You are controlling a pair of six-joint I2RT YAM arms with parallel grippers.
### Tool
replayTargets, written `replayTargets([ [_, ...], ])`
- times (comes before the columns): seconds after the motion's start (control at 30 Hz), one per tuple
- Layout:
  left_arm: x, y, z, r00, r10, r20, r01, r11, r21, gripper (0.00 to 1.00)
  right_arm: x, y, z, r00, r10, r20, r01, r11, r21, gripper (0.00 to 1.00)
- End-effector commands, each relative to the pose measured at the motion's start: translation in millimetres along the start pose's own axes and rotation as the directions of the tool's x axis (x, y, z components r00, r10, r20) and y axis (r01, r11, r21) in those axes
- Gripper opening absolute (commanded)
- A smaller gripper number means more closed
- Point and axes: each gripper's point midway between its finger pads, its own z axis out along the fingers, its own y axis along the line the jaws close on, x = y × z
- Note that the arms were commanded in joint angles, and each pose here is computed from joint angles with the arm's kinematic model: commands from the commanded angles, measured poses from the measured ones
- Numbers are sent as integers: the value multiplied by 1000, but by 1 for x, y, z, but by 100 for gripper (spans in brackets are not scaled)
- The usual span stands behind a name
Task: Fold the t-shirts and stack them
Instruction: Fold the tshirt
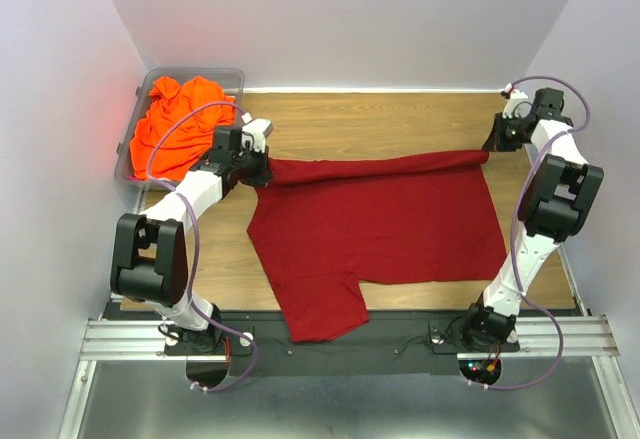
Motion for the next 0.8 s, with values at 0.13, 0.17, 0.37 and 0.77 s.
replayTargets([
  [0.13, 16, -6, 5, 995, 94, -33, -95, 995, -30, 0, 13, -10, -7, 998, -66, -25, 67, 997, 37, 1],
  [0.17, 19, -5, 6, 994, 98, -43, -100, 994, -35, 0, 16, -10, -6, 997, -68, -32, 69, 997, 36, 1],
  [0.37, 45, -11, 14, 977, 156, -145, -158, 988, 4, 0, 34, -17, -2, 994, -67, -82, 72, 996, 59, 13],
  [0.77, 25, -25, -25, 930, 339, -143, -332, 940, 74, 45, 3, -5, -36, 993, -116, -25, 118, 990, 71, 57],
])
